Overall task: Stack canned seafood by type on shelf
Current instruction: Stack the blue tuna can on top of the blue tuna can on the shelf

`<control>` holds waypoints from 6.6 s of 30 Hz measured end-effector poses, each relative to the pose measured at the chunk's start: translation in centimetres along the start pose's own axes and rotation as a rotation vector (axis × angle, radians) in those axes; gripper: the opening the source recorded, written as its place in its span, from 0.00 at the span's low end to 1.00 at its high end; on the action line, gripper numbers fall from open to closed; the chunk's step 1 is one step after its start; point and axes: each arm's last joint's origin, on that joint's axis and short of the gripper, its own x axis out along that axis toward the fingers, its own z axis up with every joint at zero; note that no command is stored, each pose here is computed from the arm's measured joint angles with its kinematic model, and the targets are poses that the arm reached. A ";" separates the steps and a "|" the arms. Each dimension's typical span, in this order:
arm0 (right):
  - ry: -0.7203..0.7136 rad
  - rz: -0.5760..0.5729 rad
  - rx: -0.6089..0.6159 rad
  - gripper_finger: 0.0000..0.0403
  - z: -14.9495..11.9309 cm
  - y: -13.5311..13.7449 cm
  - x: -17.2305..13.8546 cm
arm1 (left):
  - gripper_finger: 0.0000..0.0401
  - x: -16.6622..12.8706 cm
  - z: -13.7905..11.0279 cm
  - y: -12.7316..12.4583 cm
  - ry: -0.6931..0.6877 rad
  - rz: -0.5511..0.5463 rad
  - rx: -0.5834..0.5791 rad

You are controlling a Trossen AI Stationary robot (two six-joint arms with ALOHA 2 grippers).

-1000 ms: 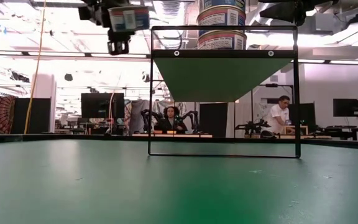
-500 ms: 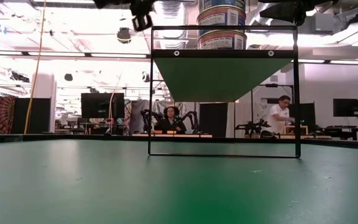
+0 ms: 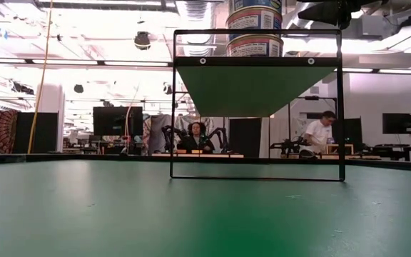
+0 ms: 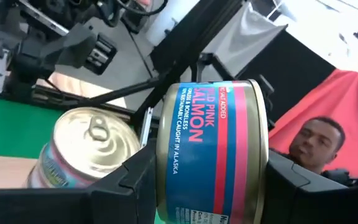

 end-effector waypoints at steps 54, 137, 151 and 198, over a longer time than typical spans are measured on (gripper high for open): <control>-0.007 -0.006 -0.001 0.73 0.2 -0.7 -1.3 | 0.58 6.9 1.2 3.5 0.173 0.134 -0.148; 0.016 -0.006 -0.013 0.73 0.0 -0.7 -1.3 | 0.69 3.7 2.9 0.2 0.335 0.365 0.374; 0.043 0.003 0.008 0.73 -0.3 -0.6 -1.4 | 0.67 2.5 -0.7 -5.2 0.603 0.634 0.345; 0.177 -0.003 0.091 0.73 -1.3 -1.3 -2.9 | 0.54 2.6 -33.4 -1.7 1.612 1.067 0.219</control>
